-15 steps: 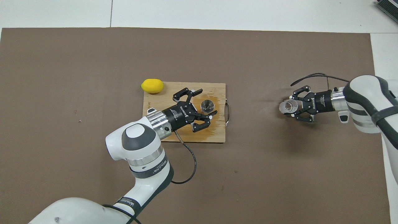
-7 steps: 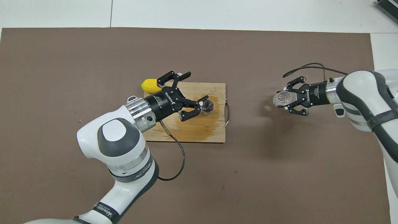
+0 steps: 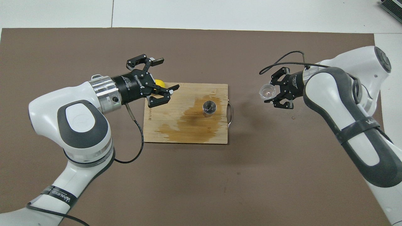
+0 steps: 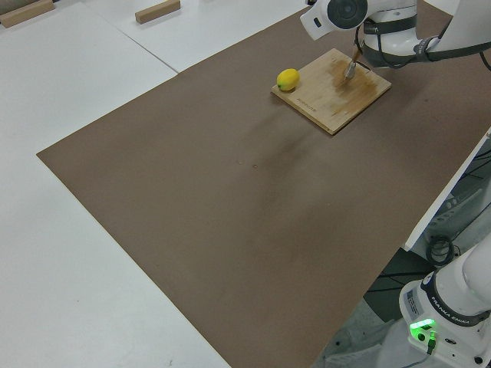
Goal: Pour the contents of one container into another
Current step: 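Withdraw the left gripper while the right gripper lifts the clear glass, then move the glass over the metal cup while the left gripper returns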
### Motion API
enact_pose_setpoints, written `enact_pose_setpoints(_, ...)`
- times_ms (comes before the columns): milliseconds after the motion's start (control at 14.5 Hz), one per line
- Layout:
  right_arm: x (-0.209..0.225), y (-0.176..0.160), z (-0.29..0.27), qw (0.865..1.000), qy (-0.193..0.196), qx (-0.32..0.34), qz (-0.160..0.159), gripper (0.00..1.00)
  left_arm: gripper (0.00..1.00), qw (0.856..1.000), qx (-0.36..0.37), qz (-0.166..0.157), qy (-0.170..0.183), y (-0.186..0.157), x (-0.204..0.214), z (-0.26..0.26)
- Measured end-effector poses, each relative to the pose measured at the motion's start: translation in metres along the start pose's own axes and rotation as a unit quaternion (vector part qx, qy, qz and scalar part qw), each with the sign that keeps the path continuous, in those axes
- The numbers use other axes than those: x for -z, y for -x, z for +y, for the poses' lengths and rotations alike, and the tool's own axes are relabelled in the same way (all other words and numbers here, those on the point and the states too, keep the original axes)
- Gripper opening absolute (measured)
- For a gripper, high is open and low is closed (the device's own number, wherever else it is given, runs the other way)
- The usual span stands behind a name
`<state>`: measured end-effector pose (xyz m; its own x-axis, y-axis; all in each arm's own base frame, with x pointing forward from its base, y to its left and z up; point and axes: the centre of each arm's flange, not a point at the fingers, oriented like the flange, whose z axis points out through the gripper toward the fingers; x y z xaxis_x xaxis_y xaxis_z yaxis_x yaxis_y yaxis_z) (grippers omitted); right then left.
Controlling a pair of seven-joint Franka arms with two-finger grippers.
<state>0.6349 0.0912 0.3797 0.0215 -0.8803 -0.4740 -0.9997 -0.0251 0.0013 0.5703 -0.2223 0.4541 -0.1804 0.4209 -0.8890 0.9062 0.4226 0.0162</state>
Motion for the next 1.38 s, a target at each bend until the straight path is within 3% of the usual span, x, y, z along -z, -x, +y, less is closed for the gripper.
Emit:
enact_pose_setpoints(275, -0.001, 0.041, -0.003, 1.000, -0.004, 0.015, 0.002, 0.52, 1.00, 0.993, -0.081, 0.076, -0.043, -0.018, 0.055, 0.053)
enact_pose_setpoints(550, -0.011, 0.091, -0.001, 1.000, -0.007, 0.027, 0.000, 0.52, 1.00, 0.973, -0.156, 0.153, -0.072, -0.015, 0.102, 0.088)
enact_pose_setpoints(688, -0.018, 0.112, 0.003, 0.999, -0.012, 0.029, 0.017, 0.52, 1.00, 0.961, -0.187, 0.188, -0.075, -0.014, 0.110, 0.097)
enact_pose_setpoints(963, -0.043, 0.160, 0.018, 0.996, -0.017, 0.056, 0.072, 0.52, 1.00, 0.921, -0.280, 0.254, -0.097, -0.015, 0.111, 0.103)
enact_pose_setpoints(1101, -0.053, 0.182, 0.025, 0.992, -0.026, 0.070, 0.098, 0.52, 1.00, 0.888, -0.341, 0.284, -0.119, -0.015, 0.109, 0.101)
enact_pose_setpoints(1376, -0.057, 0.189, 0.029, 0.985, -0.029, 0.101, 0.140, 0.52, 1.00, 0.840, -0.410, 0.324, -0.143, -0.008, 0.117, 0.104)
